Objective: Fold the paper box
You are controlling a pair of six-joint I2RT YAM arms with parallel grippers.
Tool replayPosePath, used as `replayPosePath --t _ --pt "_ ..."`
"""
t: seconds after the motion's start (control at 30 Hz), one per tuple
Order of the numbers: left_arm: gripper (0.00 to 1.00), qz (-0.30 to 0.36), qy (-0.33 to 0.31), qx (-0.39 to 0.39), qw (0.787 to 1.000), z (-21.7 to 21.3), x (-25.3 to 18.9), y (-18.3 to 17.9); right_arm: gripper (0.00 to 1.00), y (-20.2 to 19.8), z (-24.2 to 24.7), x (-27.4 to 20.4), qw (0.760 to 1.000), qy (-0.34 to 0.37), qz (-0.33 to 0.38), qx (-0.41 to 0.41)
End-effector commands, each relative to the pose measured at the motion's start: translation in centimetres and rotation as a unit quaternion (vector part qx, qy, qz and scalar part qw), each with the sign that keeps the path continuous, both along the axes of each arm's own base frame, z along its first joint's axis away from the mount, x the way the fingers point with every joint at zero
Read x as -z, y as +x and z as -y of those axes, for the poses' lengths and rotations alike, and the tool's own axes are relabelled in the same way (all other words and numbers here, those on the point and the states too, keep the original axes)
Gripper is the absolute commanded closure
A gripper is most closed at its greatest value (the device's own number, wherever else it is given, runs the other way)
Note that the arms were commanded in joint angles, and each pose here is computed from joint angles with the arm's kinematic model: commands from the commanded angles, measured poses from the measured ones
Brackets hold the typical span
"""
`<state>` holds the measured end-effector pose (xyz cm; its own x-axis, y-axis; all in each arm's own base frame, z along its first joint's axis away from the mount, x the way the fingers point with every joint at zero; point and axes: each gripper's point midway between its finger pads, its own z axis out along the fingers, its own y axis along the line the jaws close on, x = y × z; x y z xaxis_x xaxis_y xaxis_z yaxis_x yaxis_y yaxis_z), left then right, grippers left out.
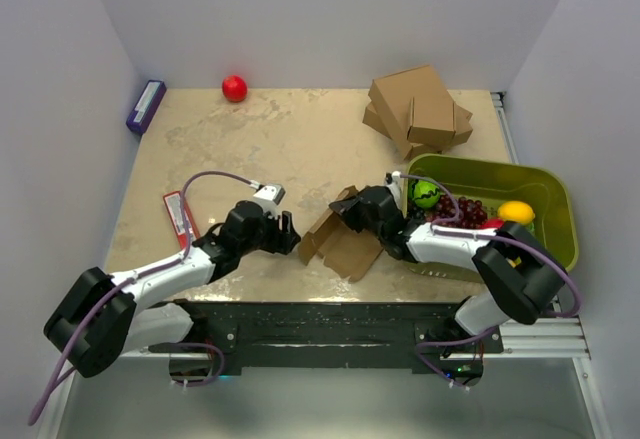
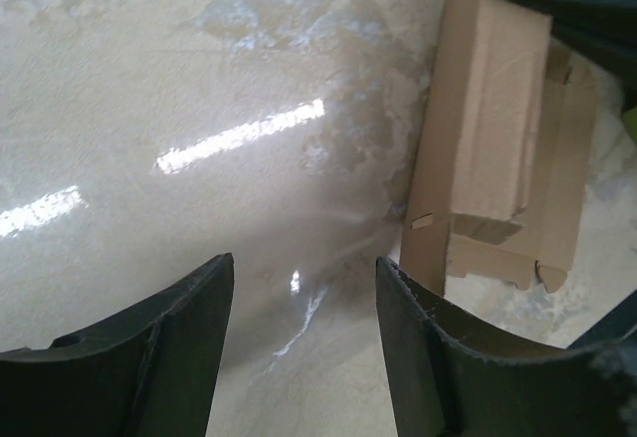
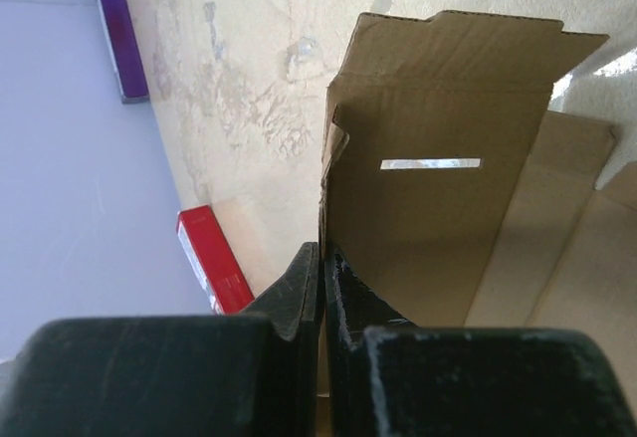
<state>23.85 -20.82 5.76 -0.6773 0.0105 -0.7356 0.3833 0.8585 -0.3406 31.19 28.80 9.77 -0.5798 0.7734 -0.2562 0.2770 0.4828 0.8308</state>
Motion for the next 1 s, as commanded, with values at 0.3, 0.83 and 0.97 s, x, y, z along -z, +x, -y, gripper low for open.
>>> replayPosePath --t 0.3,0.83,0.97 --pt "0.38 0.078 0.022 -0.045 0.996 -1.8 -4.2 1.9 1.00 1.5 -2.9 -6.2 0.986 0.090 0.132 -0.047" --pt "0.36 0.060 0.035 -0.069 0.995 -3.6 -1.6 0.9 1.00 0.9 -3.1 -2.7 0.981 0.096 0.155 -0.065" --pt "0.36 0.056 0.034 -0.068 0.996 -3.7 -1.1 0.5 1.00 0.9 -2.9 -1.4 0.983 0.087 0.147 -0.063"
